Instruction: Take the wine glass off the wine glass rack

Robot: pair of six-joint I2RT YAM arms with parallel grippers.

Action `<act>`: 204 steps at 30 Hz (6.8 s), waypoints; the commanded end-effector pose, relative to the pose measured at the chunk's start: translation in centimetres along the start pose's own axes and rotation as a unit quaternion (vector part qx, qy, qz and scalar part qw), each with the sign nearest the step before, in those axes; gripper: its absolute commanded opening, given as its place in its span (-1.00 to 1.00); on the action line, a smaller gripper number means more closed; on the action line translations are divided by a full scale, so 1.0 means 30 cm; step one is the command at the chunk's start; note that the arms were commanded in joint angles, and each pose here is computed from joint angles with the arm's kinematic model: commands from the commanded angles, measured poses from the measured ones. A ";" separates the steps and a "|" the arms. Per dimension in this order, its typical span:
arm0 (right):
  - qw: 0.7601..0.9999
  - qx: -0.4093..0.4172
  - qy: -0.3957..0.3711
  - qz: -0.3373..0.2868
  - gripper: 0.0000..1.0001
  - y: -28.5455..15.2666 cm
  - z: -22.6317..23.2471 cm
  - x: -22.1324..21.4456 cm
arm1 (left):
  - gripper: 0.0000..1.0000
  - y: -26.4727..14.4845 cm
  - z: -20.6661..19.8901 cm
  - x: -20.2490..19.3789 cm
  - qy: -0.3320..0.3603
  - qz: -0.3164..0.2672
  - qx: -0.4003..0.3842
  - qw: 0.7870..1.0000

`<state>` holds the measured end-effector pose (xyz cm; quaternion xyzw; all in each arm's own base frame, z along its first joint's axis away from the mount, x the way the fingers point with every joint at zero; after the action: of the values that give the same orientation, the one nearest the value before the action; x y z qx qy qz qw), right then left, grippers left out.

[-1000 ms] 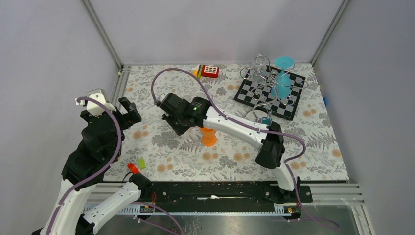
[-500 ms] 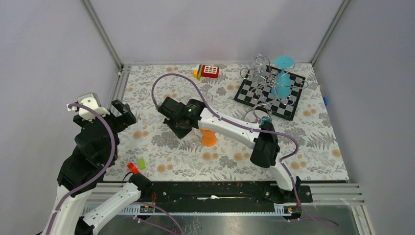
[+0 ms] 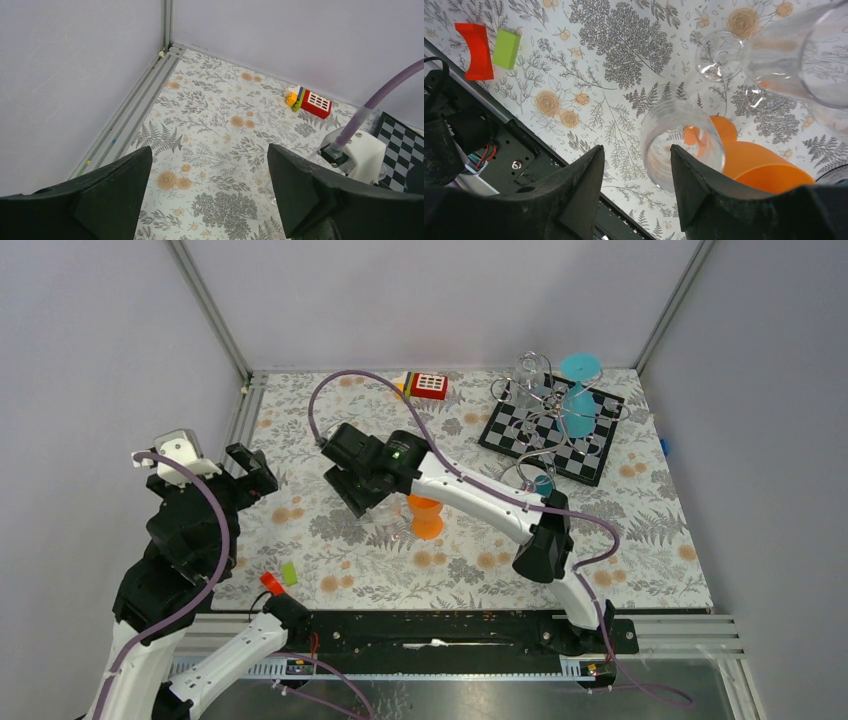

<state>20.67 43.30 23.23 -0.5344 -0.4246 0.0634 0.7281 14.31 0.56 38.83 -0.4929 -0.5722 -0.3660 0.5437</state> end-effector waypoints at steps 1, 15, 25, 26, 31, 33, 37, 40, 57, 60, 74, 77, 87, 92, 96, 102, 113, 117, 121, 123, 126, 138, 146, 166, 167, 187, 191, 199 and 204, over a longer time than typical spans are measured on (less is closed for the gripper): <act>0.997 -0.003 0.002 -0.071 0.21 -0.204 -0.040 0.086 | 0.86 -0.026 -0.004 0.069 -0.024 -0.029 -0.026 0.999; 0.958 0.002 0.099 -0.270 0.31 -0.768 -0.302 0.053 | 0.98 -0.015 -0.135 0.081 0.038 -0.046 -0.161 0.985; 0.862 0.025 0.171 -0.477 0.25 -1.149 -0.433 -0.069 | 0.95 0.024 -0.594 0.138 -0.116 0.009 -0.428 0.896; 0.859 0.020 0.175 -0.481 0.25 -1.155 -0.442 -0.083 | 0.94 0.043 -0.636 0.142 -0.125 0.018 -0.438 0.890; 0.853 0.019 0.182 -0.488 0.25 -1.174 -0.462 -0.147 | 0.97 0.156 -0.845 0.154 -0.175 0.070 -0.493 0.849; 0.854 0.024 0.182 -0.486 0.25 -1.170 -0.460 -0.160 | 0.97 0.218 -0.938 0.144 -0.205 0.103 -0.520 0.823; 0.856 0.036 0.182 -0.483 0.26 -1.173 -0.453 -0.179 | 0.87 0.333 -1.100 0.123 -0.236 0.150 -0.567 0.774; 0.856 0.037 0.182 -0.483 0.26 -1.172 -0.455 -0.187 | 0.78 0.409 -1.213 0.097 -0.266 0.181 -0.597 0.735; 0.852 0.047 0.195 -0.484 0.26 -1.151 -0.453 -0.212 | 0.49 0.572 -1.447 -0.097 -0.336 0.267 -0.623 0.654; 0.853 0.056 0.190 -0.482 0.26 -1.146 -0.443 -0.210 | 0.33 0.565 -1.463 -0.113 -0.340 0.275 -0.625 0.647; 0.860 0.057 0.189 -0.471 0.23 -1.126 -0.438 -0.213 | -0.10 0.529 -1.510 -0.126 -0.372 0.312 -0.634 0.602; 0.861 0.059 0.185 -0.470 0.23 -1.126 -0.436 -0.215 | -0.18 0.528 -1.515 -0.115 -0.375 0.312 -0.638 0.596; 0.864 0.058 0.179 -0.467 0.22 -1.118 -0.434 -0.214 | -0.37 0.541 -1.530 -0.129 -0.386 0.343 -0.617 0.594; 0.866 0.056 0.176 -0.465 0.19 -1.114 -0.434 -0.213 | -0.42 0.545 -1.539 -0.155 -0.377 0.368 -0.602 0.601; 0.866 0.054 0.177 -0.464 0.18 -1.112 -0.436 -0.217 | -0.26 0.560 -1.532 -0.189 -0.365 0.374 -0.577 0.628; 0.864 0.050 0.179 -0.468 0.17 -1.118 -0.444 -0.225 | -0.36 0.565 -1.531 -0.190 -0.365 0.370 -0.574 0.632; 0.862 0.047 0.182 -0.471 0.16 -1.116 -0.448 -0.228 | -0.85 0.550 -1.532 -0.172 -0.371 0.370 -0.583 0.620; 0.861 0.045 0.184 -0.473 0.16 -1.121 -0.451 -0.233 | -1.00 0.541 -1.529 -0.152 -0.376 0.366 -0.589 0.614; 0.859 0.047 0.186 -0.475 0.16 -1.124 -0.451 -0.234 | -1.00 0.534 -1.530 -0.133 -0.386 0.362 -0.599 0.600; 0.858 0.047 0.186 -0.476 0.16 -1.126 -0.452 -0.235 | -1.00 0.529 -1.530 -0.124 -0.390 0.362 -0.603 0.594; 0.858 0.047 0.188 -0.476 0.15 -1.124 -0.453 -0.235 | -1.00 0.518 -1.529 -0.105 -0.394 0.357 -0.610 0.587; 0.856 0.044 0.192 -0.478 0.13 -1.125 -0.457 -0.236 | -1.00 0.473 -1.514 -0.029 -0.393 0.325 -0.620 0.596; 0.854 0.045 0.193 -0.480 0.12 -1.128 -0.457 -0.235 | -1.00 0.449 -1.502 0.040 -0.381 0.281 -0.635 0.611; 0.851 0.049 0.196 -0.485 0.12 -1.133 -0.457 -0.244 | -1.00 0.492 -1.528 0.047 -0.410 0.247 -0.627 0.615; 0.851 0.050 0.197 -0.484 0.12 -1.131 -0.458 -0.245 | -1.00 0.497 -1.533 0.040 -0.411 0.247 -0.624 0.617; 0.850 0.049 0.198 -0.486 0.12 -1.131 -0.461 -0.257 | -1.00 0.485 -1.577 0.006 -0.401 0.278 -0.638 0.595; 0.849 0.048 0.197 -0.487 0.12 -1.133 -0.462 -0.257 | -1.00 0.479 -1.583 0.004 -0.399 0.278 -0.645 0.590; 0.851 0.047 0.197 -0.484 0.12 -1.123 -0.461 -0.254 | -1.00 0.461 -1.579 -0.005 -0.385 0.285 -0.657 0.582; 0.851 0.047 0.198 -0.484 0.12 -1.123 -0.461 -0.252 | -1.00 0.444 -1.574 0.002 -0.375 0.290 -0.667 0.574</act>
<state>12.73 14.98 45.16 -0.2430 -0.4771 -0.3576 0.7652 42.53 -41.99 37.55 -0.9683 -0.1798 -0.1681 -0.0426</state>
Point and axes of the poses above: each gripper's point midway between its finger pads, its own y axis out along the fingers, its own z axis along the line the jaws close on, x = y × z, the point moved 5 cm from there along -y, back along the fingers, and after that the axes turned 3 degrees about y, right-handed, at the moved point
